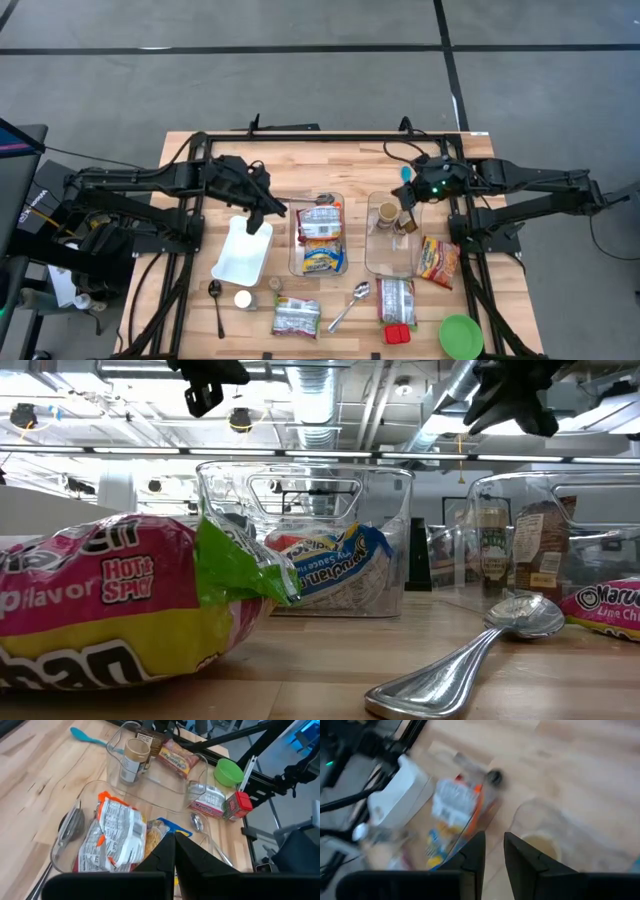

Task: Pick & Place Food Item
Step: Put the red spice can into the right transparent bin

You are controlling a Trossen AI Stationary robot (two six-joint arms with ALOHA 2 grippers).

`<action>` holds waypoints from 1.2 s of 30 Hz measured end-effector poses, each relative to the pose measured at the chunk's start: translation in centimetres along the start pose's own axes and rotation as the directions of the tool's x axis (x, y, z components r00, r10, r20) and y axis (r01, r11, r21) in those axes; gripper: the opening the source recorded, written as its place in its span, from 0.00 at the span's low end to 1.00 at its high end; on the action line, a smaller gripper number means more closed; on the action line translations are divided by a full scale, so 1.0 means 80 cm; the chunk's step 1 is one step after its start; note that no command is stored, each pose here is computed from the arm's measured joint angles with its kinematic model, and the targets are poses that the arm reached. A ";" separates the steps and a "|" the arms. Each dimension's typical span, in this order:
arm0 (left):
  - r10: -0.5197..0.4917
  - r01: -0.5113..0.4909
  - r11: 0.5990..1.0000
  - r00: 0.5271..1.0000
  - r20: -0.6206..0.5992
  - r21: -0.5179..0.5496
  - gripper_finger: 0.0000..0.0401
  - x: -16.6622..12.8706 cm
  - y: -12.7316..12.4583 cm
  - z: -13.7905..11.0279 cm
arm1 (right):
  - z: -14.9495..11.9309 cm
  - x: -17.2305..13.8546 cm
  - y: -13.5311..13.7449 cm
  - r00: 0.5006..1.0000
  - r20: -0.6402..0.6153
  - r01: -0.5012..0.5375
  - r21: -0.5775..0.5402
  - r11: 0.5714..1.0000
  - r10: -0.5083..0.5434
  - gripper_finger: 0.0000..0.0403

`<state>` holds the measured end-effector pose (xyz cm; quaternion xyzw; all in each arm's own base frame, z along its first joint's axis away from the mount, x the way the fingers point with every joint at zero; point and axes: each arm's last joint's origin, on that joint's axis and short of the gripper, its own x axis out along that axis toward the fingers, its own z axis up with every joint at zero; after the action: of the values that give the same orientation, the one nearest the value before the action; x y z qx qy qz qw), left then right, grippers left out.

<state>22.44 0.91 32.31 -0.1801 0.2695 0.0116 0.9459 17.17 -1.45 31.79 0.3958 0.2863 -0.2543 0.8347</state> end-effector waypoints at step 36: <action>-0.004 0.004 1.000 1.000 0.011 0.015 0.00 0.000 0.000 0.001 | -0.135 -0.050 0.055 0.941 -0.285 -0.190 0.009 0.982 0.185 0.00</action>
<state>22.50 0.93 32.41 -0.1734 0.2639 0.0086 0.9488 14.22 10.48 31.12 0.4460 0.3666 -0.1114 0.8089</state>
